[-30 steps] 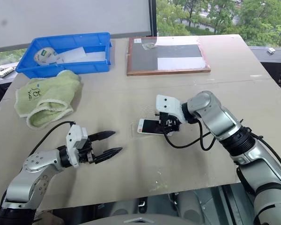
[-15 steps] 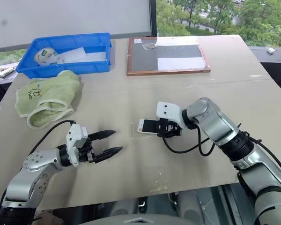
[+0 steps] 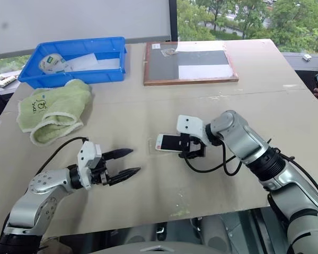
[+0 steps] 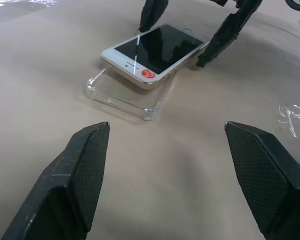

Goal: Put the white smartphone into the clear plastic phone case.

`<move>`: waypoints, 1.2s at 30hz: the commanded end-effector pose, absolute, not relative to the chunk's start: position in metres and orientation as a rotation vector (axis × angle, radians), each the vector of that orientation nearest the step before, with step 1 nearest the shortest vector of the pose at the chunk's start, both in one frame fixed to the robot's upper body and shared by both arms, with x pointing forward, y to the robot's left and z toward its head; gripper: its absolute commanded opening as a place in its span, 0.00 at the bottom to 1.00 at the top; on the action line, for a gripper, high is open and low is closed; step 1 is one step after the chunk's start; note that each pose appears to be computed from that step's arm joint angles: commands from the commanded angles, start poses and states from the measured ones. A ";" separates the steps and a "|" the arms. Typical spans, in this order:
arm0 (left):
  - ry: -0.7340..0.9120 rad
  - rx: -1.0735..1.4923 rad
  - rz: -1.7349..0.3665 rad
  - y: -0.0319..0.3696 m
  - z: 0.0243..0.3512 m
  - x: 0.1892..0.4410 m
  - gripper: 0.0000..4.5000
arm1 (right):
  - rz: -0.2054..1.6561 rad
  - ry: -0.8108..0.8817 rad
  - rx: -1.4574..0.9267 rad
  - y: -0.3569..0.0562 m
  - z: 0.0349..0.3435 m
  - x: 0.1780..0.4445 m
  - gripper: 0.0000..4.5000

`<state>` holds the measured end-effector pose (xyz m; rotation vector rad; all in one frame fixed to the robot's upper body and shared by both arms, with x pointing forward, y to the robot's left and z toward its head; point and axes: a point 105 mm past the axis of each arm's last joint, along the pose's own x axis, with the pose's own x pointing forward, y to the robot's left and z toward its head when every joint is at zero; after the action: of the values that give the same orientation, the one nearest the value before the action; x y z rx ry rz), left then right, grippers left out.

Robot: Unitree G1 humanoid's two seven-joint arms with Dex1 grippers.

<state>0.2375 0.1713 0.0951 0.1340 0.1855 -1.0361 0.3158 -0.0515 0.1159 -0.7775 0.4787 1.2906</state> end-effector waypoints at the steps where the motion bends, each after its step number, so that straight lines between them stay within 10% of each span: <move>1: 0.144 0.159 -1.060 0.167 0.105 0.235 0.84 | 1.289 0.485 -0.786 -0.053 0.114 0.316 0.82; 3: 0.144 0.161 -1.060 0.167 0.105 0.236 0.84 | 1.290 0.484 -0.791 -0.054 0.114 0.316 0.65; 36: 0.140 0.143 -1.058 0.164 0.096 0.232 0.84 | 1.388 0.445 -1.148 -0.044 0.118 0.326 0.65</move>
<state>0.2345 0.1676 0.0926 0.1294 0.1647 -1.0414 0.3254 -0.0420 0.1228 -1.0968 0.4236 1.3877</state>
